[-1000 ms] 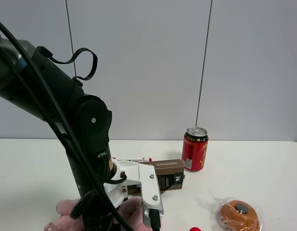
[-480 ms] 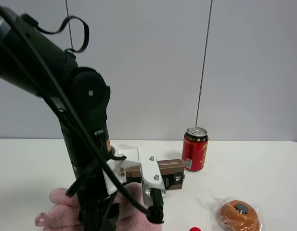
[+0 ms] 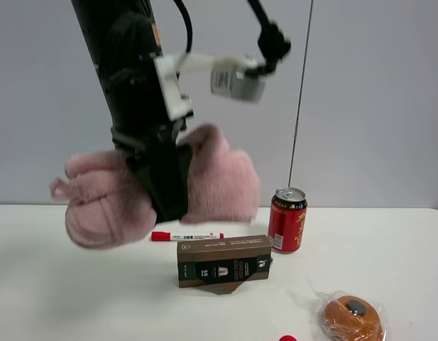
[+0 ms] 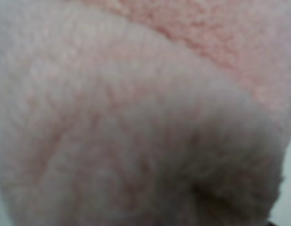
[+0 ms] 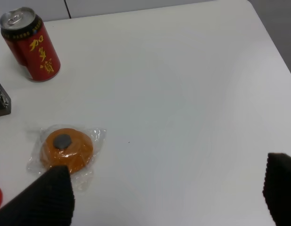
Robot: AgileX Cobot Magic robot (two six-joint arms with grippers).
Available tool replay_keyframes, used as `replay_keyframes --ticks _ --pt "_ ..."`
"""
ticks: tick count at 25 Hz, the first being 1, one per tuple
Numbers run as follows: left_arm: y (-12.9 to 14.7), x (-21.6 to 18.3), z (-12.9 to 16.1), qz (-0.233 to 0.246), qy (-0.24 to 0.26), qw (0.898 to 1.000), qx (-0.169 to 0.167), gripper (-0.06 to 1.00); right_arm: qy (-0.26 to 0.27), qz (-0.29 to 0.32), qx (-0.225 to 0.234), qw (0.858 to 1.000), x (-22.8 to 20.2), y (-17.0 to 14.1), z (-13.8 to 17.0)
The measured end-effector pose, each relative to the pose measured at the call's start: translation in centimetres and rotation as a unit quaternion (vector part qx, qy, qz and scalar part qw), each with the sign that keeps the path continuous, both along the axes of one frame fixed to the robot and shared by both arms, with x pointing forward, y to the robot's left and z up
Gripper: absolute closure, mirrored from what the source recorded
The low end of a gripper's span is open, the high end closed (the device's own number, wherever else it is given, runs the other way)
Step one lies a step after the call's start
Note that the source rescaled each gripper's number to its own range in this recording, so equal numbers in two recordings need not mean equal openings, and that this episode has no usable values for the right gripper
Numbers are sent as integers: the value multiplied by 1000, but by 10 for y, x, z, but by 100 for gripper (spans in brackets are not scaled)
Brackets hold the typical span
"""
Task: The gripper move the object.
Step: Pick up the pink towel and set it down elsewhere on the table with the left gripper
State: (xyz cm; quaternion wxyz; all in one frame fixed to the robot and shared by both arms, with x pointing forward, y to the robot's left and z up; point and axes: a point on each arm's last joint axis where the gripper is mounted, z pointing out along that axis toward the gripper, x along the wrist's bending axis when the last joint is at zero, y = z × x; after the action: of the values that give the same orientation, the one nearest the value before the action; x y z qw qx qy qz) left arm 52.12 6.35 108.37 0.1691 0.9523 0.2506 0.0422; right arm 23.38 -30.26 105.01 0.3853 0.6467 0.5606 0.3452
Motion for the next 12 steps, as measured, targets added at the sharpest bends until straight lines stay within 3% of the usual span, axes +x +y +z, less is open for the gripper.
replay_keyframes --ticks 2,4,5,7,10,12 --pt "18 13 20 94 -8 995 -34 94 0 0 0 1000 0 0 0" --pt "40 29 32 192 -21 979 -64 94 0 0 0 1000 0 0 0" --pt "55 38 35 248 -27 965 -80 94 0 0 0 1000 0 0 0" --pt "85 58 38 359 -35 926 -111 94 0 0 0 1000 0 0 0" --pt "121 78 34 474 -28 870 -134 94 0 0 0 1000 0 0 0" --pt "130 85 27 504 -17 853 -134 94 0 0 0 1000 0 0 0"
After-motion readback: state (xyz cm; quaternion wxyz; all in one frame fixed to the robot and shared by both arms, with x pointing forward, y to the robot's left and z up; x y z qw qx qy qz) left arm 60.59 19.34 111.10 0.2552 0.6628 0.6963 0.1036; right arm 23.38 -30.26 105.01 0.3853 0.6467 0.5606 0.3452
